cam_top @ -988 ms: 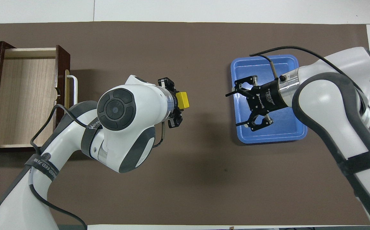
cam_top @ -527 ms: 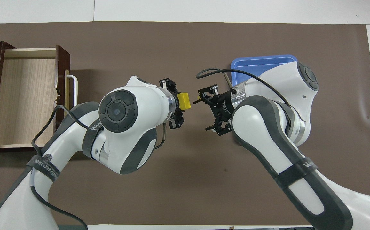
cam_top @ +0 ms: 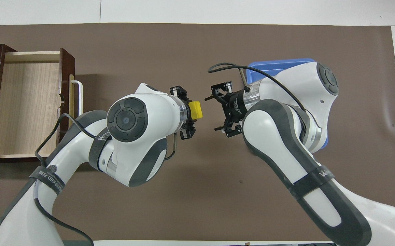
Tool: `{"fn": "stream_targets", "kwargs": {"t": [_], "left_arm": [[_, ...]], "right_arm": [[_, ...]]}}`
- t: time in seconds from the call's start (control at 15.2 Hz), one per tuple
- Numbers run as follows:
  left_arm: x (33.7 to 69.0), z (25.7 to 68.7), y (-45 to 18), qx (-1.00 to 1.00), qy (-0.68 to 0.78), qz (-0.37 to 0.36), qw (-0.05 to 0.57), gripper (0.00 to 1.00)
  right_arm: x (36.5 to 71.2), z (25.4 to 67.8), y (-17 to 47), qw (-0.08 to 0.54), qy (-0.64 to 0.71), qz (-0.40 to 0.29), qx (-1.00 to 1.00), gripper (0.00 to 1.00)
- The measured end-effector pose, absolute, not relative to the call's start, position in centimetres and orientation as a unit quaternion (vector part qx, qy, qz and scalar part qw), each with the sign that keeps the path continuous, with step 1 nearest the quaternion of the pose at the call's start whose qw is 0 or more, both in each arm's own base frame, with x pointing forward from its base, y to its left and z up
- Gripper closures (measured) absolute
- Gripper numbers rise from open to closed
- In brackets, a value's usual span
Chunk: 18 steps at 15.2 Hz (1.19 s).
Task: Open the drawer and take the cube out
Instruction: 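Hold the cube with the left gripper while the right gripper reaches it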
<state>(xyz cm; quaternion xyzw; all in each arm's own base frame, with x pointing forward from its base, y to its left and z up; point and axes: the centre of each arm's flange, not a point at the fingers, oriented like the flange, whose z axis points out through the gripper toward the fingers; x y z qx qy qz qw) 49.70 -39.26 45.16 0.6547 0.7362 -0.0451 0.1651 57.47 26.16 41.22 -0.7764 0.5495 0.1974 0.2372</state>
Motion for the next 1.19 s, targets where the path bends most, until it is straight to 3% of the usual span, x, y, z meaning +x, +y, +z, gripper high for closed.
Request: {"fn": "stream_targets", "kwargs": {"t": [0.33,1.19], "left_arm": [[49.4,45.3,-39.0,0.653,0.736,-0.043,0.173,0.45],[48.8,44.9,-39.9,0.657,0.730,-0.043,0.184,0.45]], "right_arm": [[59.1,41.2,27.8,0.243,0.553,0.195,-0.773,0.00],[58.6,40.5,30.1,0.238,0.544,0.193,-0.781,0.00]]}}
